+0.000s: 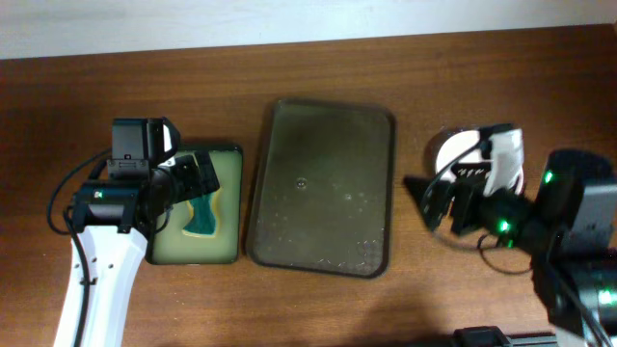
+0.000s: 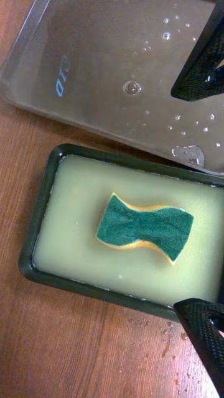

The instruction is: Clean dirty plates on tray and stack at the side

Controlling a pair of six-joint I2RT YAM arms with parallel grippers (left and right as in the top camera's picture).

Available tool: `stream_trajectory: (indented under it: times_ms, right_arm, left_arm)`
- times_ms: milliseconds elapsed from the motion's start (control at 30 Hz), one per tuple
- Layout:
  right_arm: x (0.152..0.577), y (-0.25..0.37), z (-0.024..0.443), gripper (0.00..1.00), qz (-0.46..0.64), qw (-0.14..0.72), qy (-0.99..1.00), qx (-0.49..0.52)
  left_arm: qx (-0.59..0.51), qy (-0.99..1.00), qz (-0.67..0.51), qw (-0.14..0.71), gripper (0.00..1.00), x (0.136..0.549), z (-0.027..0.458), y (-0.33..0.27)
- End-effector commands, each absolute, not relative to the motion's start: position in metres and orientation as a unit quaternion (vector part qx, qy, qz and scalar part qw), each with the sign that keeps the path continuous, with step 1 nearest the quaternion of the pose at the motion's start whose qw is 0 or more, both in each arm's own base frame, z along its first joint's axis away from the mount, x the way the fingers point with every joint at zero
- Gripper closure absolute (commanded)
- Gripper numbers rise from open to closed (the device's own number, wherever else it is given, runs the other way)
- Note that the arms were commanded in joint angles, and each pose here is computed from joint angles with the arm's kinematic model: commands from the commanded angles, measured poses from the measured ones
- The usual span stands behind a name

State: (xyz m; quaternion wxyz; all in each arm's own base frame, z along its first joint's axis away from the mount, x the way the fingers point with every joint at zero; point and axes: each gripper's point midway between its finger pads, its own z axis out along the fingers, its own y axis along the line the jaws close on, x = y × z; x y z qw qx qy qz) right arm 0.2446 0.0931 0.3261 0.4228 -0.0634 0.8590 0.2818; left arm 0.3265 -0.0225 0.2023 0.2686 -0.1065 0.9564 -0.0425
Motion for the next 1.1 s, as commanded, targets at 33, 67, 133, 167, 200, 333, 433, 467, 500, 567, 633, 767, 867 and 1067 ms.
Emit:
stream_trajectory:
  times_ms: [33,67,133,167,200,333,433,467,500,567,633,767,867,1067]
  right_arm:
    - [0.212,0.118,0.341,0.02,0.297,0.44,0.838,-0.129]
    - [0.218,0.107,0.338,0.02,0.262,0.452,0.844,-0.118]
    - [0.23,0.088,0.335,0.02,0.177,0.482,0.847,-0.133]
    - [0.233,0.081,0.34,0.02,0.12,0.528,0.82,-0.184]
    - [0.231,0.081,0.34,0.02,0.094,0.556,0.796,-0.222]
    - [0.201,0.076,0.262,0.02,0.067,0.588,0.766,-0.252]
    - [0.201,0.076,0.212,0.02,0.061,0.63,0.733,-0.249]
    - [0.206,0.073,0.197,0.02,0.072,0.647,0.728,-0.217]
    - [0.213,0.069,0.187,0.02,0.081,0.642,0.739,-0.185]
    - [0.231,0.066,0.173,0.02,0.088,0.672,0.721,-0.148]
    - [0.236,0.067,0.175,0.02,0.087,0.702,0.691,-0.148]
    - [0.236,0.067,0.16,0.02,0.088,0.68,0.713,-0.149]
    - [0.236,0.067,0.16,0.02,0.088,0.68,0.713,-0.149]
    - [0.236,0.067,0.16,0.02,0.088,0.68,0.713,-0.149]
  left_arm:
    - [-0.108,0.953,-0.046,0.279,0.01,0.327,0.21,-0.022]
    - [-0.108,0.953,-0.046,0.279,0.01,0.327,0.21,-0.022]
    - [-0.108,0.953,-0.046,0.279,0.01,0.327,0.21,-0.022]
    - [-0.108,0.953,-0.046,0.279,0.01,0.327,0.21,-0.022]
    - [-0.108,0.953,-0.046,0.279,0.01,0.327,0.21,-0.022]
    - [-0.108,0.953,-0.046,0.279,0.01,0.327,0.21,-0.022]
    - [-0.108,0.953,-0.046,0.279,0.01,0.327,0.21,-0.022]
    - [-0.108,0.953,-0.046,0.279,0.01,0.327,0.21,-0.022]
    - [-0.108,0.953,-0.046,0.279,0.01,0.327,0.21,-0.022]
    - [-0.108,0.953,-0.046,0.279,0.01,0.327,0.21,-0.022]
    - [-0.108,0.953,-0.046,0.279,0.0,0.327,0.21,-0.022]
    - [-0.108,0.953,-0.046,0.279,0.01,0.327,0.21,-0.022]
    - [-0.108,0.953,-0.046,0.279,0.01,0.327,0.21,-0.022]
    - [-0.108,0.953,-0.045,0.278,0.01,0.327,0.21,-0.022]
